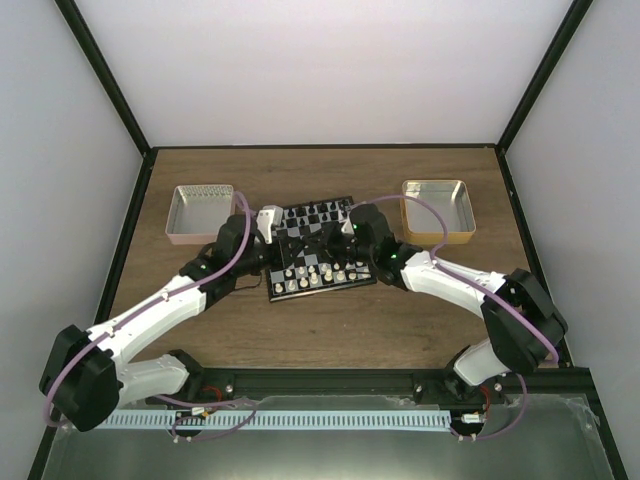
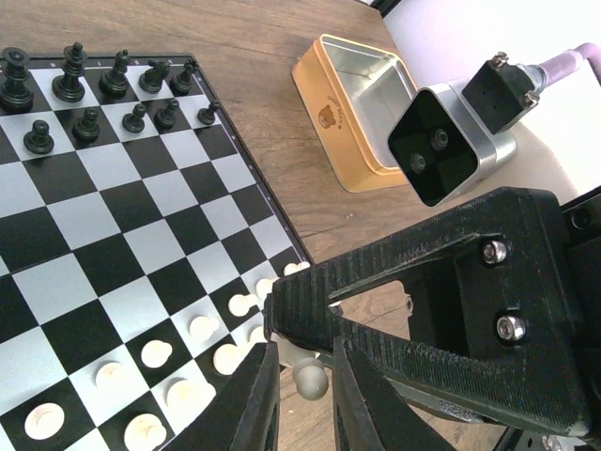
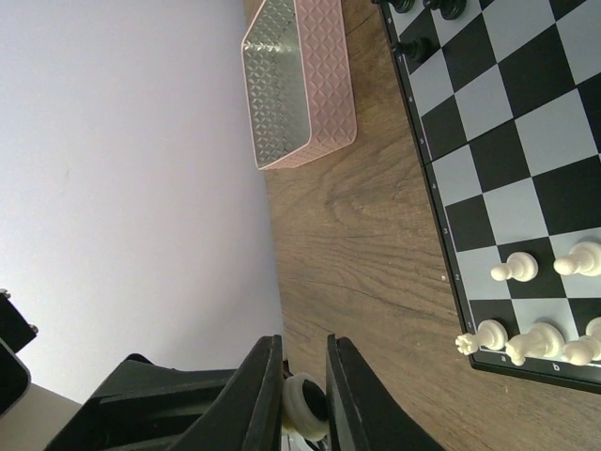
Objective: Set up the chess pieces on the board
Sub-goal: Place the chess piece on the chessboard.
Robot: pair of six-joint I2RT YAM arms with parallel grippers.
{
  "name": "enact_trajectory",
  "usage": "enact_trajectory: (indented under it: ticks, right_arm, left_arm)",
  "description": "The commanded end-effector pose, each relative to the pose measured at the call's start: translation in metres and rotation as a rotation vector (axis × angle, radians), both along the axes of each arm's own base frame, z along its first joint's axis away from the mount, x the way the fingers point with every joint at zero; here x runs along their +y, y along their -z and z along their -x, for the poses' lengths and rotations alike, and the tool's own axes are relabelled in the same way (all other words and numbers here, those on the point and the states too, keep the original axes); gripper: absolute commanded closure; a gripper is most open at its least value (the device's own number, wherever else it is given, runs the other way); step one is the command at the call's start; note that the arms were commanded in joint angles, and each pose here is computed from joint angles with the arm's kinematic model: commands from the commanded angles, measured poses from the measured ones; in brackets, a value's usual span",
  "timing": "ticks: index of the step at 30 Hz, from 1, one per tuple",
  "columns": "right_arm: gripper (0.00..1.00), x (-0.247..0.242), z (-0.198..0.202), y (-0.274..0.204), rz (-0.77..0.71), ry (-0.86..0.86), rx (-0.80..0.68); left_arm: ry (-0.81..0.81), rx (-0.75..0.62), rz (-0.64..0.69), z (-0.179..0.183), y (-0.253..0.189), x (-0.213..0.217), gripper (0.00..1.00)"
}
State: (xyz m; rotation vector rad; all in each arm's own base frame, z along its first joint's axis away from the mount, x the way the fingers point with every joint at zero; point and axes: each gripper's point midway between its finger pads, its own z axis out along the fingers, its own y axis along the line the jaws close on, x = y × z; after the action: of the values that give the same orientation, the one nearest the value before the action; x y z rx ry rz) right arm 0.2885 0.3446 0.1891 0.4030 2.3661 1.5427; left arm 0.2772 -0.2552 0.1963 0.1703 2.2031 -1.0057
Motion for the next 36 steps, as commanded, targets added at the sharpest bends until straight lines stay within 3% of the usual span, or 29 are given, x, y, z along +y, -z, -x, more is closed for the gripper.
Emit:
enact_trajectory:
  ticks: [1, 7, 11, 13, 15, 20, 23, 28, 36]
  right_arm:
    - [0.92, 0.003, 0.002, -0.023, -0.075, -0.015, -0.025]
    - [0.92, 0.003, 0.003, -0.023, -0.090, -0.017, -0.009]
    - [0.92, 0.004, 0.003, -0.025, -0.096, -0.023, -0.011]
    - [0.91, 0.002, 0.002, -0.024, -0.086, -0.013, -0.017]
    - [0.83, -0.001, -0.001, -0.022, -0.058, 0.005, -0.031]
    - [0.52, -0.022, -0.012, -0.017, 0.042, 0.098, -0.087]
    - [0.42, -0.040, -0.018, -0.014, 0.112, 0.157, -0.110]
    - [0.40, -0.062, -0.020, -0.012, 0.181, 0.218, -0.135]
    - [0.40, -0.076, -0.020, -0.006, 0.225, 0.250, -0.137]
  left_arm:
    - [0.026, -0.013, 0.016, 0.000, -0.007, -0.006, 0.81]
    - [0.035, -0.009, 0.036, 0.001, -0.009, -0.009, 0.83]
    - [0.036, -0.015, 0.036, 0.000, -0.010, -0.009, 0.95]
    - [0.028, -0.022, 0.023, -0.001, -0.010, -0.007, 0.96]
    - [0.012, -0.026, -0.009, -0.004, -0.009, -0.004, 0.96]
    - [-0.022, -0.014, -0.146, -0.006, -0.001, 0.012, 0.96]
    - [-0.070, 0.019, -0.280, -0.008, 0.012, 0.031, 0.96]
    - [-0.192, 0.112, -0.470, -0.005, 0.044, 0.069, 0.96]
    - [-0.211, 0.257, -0.580, -0.001, 0.092, 0.080, 0.96]
